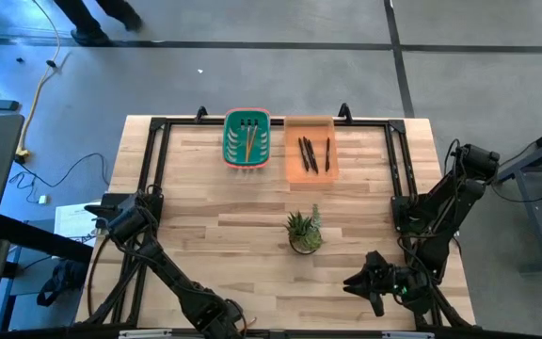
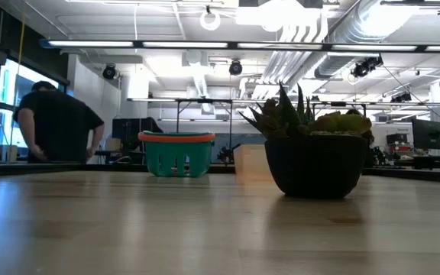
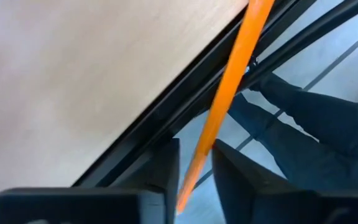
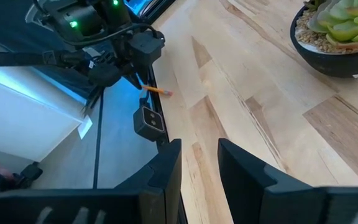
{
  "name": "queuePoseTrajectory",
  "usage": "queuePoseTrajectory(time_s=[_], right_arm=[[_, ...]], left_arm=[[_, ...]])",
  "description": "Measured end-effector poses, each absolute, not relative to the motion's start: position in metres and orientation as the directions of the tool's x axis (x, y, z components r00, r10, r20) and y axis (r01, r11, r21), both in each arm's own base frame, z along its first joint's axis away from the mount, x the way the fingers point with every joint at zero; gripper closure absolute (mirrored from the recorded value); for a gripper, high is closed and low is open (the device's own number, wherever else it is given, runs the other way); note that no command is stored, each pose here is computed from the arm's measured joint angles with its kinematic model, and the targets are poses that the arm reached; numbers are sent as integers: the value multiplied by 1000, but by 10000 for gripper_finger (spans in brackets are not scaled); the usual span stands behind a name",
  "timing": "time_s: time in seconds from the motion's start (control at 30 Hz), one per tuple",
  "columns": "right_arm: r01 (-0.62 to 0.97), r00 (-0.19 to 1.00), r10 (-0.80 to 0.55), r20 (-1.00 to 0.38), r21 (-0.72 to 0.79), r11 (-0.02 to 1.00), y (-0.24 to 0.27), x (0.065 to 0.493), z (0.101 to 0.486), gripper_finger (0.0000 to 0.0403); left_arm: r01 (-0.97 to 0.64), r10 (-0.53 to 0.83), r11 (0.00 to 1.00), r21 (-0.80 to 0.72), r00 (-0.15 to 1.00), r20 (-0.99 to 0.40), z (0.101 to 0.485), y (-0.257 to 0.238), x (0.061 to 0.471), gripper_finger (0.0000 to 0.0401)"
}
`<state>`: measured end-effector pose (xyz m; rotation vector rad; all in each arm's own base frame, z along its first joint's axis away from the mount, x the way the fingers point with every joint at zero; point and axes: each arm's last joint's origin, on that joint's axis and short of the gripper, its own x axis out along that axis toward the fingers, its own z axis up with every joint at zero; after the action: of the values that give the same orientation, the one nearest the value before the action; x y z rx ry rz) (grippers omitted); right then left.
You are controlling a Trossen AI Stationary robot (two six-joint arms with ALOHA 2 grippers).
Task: Sort pens & pencils
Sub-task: Put the pencil into the green bin
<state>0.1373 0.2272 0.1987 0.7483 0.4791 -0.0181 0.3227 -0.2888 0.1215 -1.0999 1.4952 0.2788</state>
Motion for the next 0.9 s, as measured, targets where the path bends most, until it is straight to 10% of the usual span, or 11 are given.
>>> queuePoseTrajectory(time_s=[0.2,0.9], right_arm=[[184,892,152,-425,650,737,227,137,199,306],[187,893,151,-423,656,731,227,137,199,306]], left_arm=[[-735,-449,541,-409,159,-879,121,-288,323,390],[-715,-296,619,-325,171,-940,161,-267,308,394]])
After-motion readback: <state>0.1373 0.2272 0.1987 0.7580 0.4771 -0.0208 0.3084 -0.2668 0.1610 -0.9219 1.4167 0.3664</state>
